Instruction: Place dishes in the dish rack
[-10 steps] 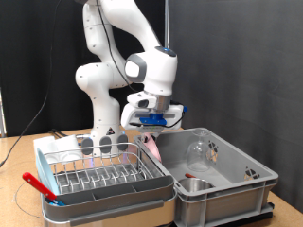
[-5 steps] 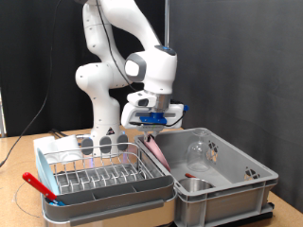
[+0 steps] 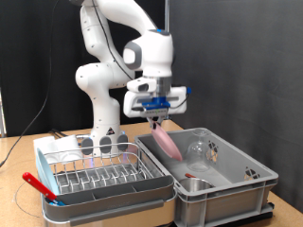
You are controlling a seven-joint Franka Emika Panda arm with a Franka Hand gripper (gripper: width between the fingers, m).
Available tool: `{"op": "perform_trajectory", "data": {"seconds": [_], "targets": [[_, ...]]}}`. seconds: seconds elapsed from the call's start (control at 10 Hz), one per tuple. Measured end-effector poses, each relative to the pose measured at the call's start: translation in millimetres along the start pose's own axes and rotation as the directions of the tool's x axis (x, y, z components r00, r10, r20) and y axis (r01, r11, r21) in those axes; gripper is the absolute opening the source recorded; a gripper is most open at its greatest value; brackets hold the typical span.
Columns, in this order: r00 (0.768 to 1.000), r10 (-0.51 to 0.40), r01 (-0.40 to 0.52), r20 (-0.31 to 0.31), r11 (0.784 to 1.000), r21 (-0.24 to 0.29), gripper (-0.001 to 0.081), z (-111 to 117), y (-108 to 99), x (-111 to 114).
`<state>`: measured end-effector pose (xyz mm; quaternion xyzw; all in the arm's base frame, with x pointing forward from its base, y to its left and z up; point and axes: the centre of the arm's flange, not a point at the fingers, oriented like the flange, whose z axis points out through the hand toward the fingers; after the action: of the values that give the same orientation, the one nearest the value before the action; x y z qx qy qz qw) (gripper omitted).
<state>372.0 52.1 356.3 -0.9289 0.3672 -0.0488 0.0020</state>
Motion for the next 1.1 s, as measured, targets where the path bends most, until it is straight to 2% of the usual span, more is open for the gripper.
{"op": "perform_trajectory", "data": {"seconds": [0.1, 0.3, 0.5, 0.6, 0.7, 0.9, 1.0, 1.1], "targets": [[1.000, 0.000, 0.000, -0.002, 1.000, 0.031, 0.0037, -16, 0, 3], [1.000, 0.008, -0.008, 0.001, 0.998, 0.057, 0.0037, -49, 4, 10], [0.999, 0.033, -0.034, 0.028, 0.999, 0.031, 0.0037, -74, 9, 14], [0.999, 0.025, -0.026, 0.023, 0.999, 0.034, 0.0037, -72, 8, 13], [1.000, -0.009, 0.009, -0.008, 1.000, 0.018, 0.0037, -71, 8, 14], [0.985, -0.102, 0.098, -0.138, 0.995, -0.030, 0.0037, -83, 7, 22], [0.966, -0.157, 0.145, -0.207, 0.987, -0.072, 0.0037, -94, 9, 30], [0.936, -0.217, 0.186, -0.278, 0.973, -0.137, 0.0037, -108, 14, 41]]}}
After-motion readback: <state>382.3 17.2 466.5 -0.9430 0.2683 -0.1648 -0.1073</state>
